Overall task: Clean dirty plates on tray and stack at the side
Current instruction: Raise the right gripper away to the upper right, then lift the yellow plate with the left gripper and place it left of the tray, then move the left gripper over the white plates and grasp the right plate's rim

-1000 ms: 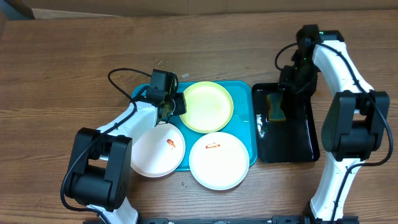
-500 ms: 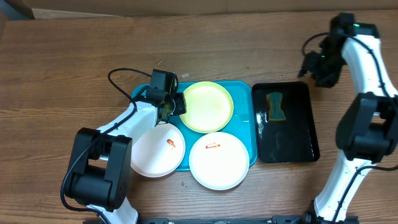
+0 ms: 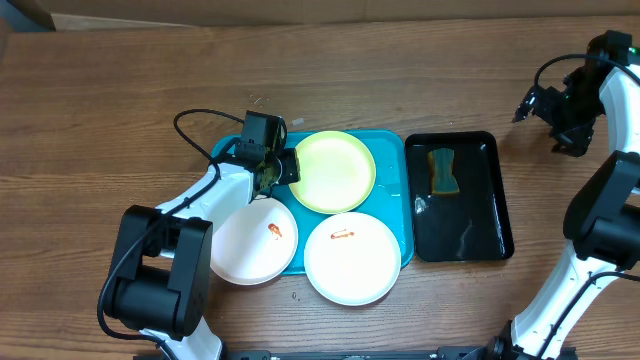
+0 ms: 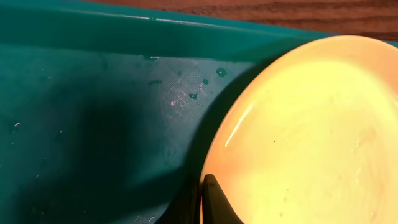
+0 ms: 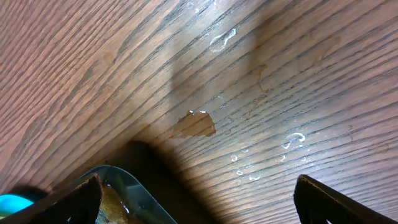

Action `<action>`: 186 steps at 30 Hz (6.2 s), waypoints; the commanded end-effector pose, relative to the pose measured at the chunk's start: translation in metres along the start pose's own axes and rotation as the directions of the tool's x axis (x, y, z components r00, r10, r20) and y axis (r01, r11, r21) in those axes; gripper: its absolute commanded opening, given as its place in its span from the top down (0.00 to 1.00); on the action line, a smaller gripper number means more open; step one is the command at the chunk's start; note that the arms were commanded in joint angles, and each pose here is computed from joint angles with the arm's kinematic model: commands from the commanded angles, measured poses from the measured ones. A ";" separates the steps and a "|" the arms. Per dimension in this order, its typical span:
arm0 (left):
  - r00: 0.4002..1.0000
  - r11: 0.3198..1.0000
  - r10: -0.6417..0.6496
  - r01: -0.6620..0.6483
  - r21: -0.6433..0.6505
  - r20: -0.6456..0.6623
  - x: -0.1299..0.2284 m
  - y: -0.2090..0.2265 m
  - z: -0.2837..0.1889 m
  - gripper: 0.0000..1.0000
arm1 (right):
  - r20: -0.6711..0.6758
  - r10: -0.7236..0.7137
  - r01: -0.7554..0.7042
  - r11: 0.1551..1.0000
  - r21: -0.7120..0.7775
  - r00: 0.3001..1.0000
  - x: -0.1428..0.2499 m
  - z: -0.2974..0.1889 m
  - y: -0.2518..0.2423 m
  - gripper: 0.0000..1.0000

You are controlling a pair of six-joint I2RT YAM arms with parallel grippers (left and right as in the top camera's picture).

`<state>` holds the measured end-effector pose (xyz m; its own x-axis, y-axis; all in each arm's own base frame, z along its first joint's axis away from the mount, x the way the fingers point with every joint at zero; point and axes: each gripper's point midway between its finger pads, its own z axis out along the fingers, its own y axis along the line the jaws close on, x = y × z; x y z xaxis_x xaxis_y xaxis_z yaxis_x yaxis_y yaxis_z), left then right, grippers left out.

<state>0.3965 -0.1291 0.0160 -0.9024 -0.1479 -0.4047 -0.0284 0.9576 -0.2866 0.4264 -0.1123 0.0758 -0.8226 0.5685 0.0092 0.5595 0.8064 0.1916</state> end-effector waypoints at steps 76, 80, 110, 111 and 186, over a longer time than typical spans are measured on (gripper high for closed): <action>0.885 0.880 0.279 -0.391 0.269 0.373 -0.078 -0.222 -0.183 0.96 | 0.055 -0.013 0.014 1.000 -0.018 0.998 -0.004 -0.021 0.007 0.00; 0.961 0.900 0.080 -0.184 0.395 0.266 -0.118 -0.141 -0.187 0.96 | 0.055 -0.013 0.014 1.000 -0.018 0.998 -0.004 -0.021 0.007 0.00; 0.783 0.675 -0.537 0.622 -0.397 0.314 -0.093 0.334 -0.146 0.96 | 0.055 -0.013 0.014 1.000 -0.018 0.998 -0.004 -0.021 0.007 0.00; 0.783 0.675 -0.539 0.622 -0.397 0.311 -0.093 0.335 -0.143 0.96 | 0.055 -0.013 0.014 1.000 -0.018 0.998 -0.004 -0.021 0.007 0.00; 0.787 0.817 -0.569 0.505 -0.279 -0.240 0.164 -0.136 -0.163 0.51 | 0.055 -0.013 0.014 1.000 -0.018 0.998 -0.004 -0.021 0.007 0.00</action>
<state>0.1745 -0.2514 0.1354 -0.9147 -0.3878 0.1142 -0.4042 0.8813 -0.2450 0.4269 -0.1123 0.0758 -0.8231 0.5679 0.0074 0.5585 0.8069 0.1925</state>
